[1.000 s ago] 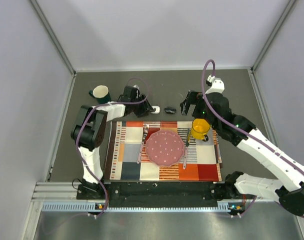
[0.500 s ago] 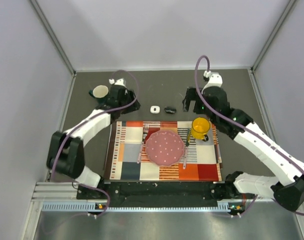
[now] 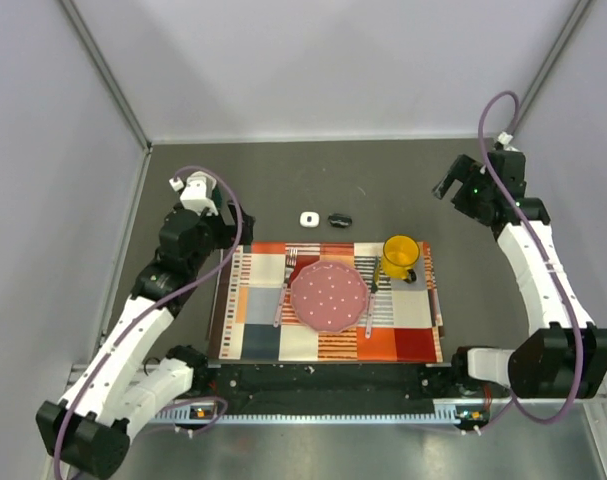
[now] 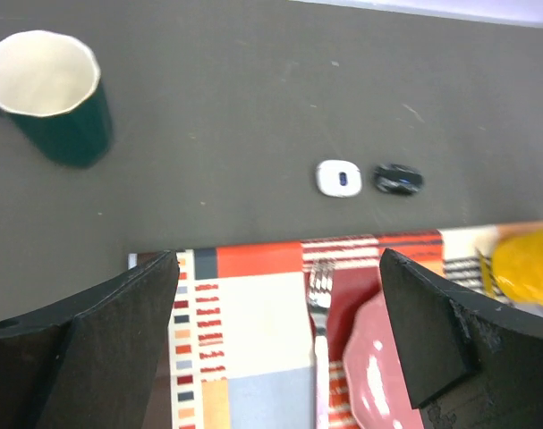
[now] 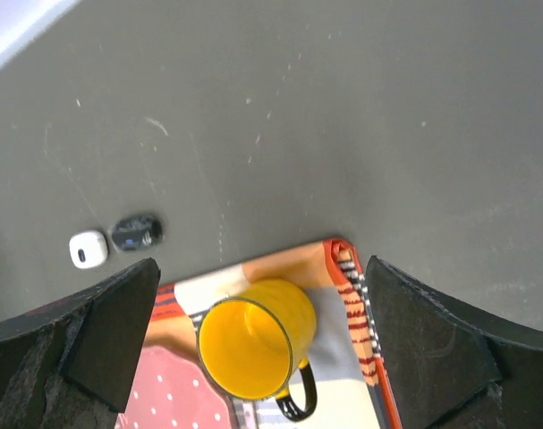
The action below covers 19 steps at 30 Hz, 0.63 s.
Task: Insert the wireless bluetooth earbuds into the charging case
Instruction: Reset both arms
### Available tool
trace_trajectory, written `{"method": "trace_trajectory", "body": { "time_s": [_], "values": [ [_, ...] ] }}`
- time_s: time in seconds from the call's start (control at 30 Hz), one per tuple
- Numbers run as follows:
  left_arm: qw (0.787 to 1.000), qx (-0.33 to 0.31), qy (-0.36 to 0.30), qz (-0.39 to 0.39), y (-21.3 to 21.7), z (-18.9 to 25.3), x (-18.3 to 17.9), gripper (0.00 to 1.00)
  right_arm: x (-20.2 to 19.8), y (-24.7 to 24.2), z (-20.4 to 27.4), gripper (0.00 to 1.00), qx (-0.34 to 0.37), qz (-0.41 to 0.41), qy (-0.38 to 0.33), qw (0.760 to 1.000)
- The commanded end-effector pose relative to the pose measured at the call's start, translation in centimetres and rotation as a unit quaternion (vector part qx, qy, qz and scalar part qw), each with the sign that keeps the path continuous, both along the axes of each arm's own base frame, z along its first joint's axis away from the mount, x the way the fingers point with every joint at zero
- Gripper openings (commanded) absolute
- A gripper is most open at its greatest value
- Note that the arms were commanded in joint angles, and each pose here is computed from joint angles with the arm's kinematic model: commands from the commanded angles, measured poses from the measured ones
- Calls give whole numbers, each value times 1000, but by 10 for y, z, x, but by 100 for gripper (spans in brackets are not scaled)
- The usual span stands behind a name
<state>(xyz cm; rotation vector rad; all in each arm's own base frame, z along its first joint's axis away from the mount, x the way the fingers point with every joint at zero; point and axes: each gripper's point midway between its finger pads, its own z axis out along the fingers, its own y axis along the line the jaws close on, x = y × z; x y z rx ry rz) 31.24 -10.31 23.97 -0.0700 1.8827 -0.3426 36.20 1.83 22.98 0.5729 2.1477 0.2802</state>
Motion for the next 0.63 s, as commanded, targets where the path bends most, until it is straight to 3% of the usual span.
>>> {"method": "trace_trajectory", "body": {
  "time_s": [0.0,0.1,0.27,0.43,0.6],
  "values": [
    [996,-12,-7,-87,-18,32,-34,99,-5,3,-12,99,-17,21,14,1000],
    [996,-33,-29,-76,-13,45,-46,99,-7,-16,-22,99,-64,-3,22,998],
    [996,-12,-74,-51,3,50,-52,99,-7,-39,-30,99,-139,-25,-2,990],
    [996,-8,-83,-8,19,63,-51,99,1,-27,-9,99,-222,-7,-95,970],
    [995,6,-95,42,39,71,-51,99,-1,-37,-9,99,-244,-38,-149,957]
  ]
}}
